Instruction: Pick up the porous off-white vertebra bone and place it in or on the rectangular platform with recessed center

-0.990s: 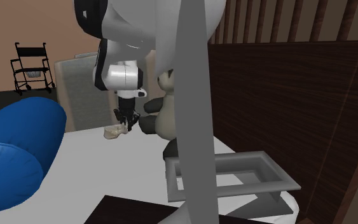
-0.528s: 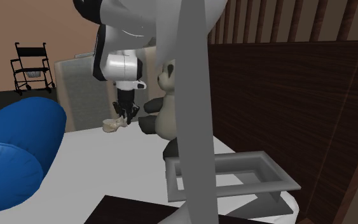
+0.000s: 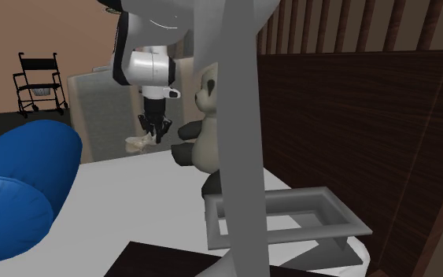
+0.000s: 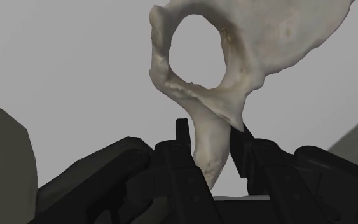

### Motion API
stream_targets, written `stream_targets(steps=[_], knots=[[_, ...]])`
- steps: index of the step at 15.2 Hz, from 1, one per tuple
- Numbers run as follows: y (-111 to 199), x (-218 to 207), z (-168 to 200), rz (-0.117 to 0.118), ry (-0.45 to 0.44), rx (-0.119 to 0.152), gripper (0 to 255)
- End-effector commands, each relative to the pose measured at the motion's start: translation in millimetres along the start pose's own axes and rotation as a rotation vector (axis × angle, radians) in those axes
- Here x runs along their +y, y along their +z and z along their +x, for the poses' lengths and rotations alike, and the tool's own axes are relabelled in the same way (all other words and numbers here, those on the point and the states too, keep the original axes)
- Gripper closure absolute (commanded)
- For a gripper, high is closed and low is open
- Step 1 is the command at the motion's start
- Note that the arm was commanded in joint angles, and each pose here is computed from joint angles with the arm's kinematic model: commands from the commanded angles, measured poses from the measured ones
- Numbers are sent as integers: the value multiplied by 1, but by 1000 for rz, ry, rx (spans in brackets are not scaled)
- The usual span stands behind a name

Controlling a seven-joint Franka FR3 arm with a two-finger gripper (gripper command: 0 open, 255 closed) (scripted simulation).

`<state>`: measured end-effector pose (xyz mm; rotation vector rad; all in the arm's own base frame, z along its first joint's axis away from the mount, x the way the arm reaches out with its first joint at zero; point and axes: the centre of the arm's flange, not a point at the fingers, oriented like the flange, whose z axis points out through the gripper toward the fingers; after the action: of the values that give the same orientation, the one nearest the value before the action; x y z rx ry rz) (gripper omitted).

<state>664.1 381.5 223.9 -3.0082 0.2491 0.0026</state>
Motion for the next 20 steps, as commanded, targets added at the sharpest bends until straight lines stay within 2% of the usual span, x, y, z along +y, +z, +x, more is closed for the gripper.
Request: stream_targets(steps=[1,5,20], knots=[[-9,-2,-1,0,0,0,255],[-27,-4,-1,0,0,0,255],[-49,187,-50,0,0,0,255]])
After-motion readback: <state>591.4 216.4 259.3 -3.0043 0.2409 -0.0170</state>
